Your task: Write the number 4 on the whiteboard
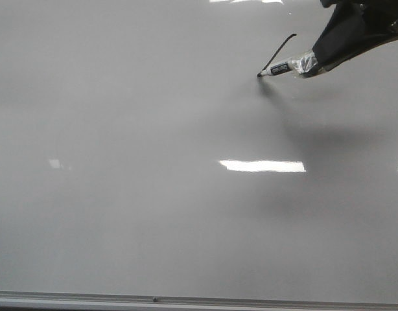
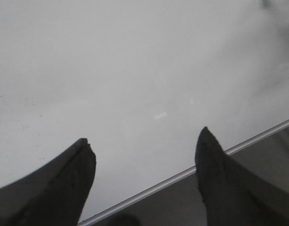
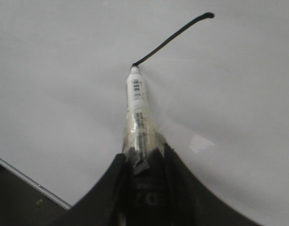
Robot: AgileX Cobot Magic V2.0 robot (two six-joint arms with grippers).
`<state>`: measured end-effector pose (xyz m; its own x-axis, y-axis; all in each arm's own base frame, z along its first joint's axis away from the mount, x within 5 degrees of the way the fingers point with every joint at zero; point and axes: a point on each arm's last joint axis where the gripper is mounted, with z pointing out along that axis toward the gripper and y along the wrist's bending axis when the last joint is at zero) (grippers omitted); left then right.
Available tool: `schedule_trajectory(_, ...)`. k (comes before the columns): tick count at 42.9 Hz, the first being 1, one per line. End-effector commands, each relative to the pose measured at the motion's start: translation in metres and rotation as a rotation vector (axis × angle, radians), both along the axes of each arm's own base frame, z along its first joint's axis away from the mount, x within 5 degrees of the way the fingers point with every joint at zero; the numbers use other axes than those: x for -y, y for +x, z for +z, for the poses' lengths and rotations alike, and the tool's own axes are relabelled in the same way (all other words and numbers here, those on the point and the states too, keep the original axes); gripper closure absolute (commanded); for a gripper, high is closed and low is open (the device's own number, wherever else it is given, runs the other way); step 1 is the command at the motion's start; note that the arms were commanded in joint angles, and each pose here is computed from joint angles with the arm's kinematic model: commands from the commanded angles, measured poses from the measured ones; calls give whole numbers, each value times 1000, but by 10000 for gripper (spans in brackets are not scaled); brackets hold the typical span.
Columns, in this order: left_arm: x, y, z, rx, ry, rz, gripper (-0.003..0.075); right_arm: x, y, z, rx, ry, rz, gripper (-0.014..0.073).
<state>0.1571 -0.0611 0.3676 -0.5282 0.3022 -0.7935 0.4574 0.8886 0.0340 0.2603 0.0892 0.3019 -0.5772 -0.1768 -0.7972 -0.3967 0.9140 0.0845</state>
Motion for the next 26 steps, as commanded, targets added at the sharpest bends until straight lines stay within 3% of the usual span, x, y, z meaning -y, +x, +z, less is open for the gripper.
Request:
schedule_trajectory(1, 1, 1, 15, 91, -57, 15, 282, 2, 3, 20, 105, 22, -21, 655)
schedule_trajectory(9, 1, 1, 15, 91, -57, 15, 282, 24, -1, 29, 124, 17, -85, 655)
schedule_trajectory(16, 0, 1, 15, 93, -51, 16, 282, 55, -9, 33, 84, -41, -156, 655)
schedule_trajectory(26, 0, 2, 16, 100, -54, 17, 282, 46, -20, 45, 135, -1, -129, 655)
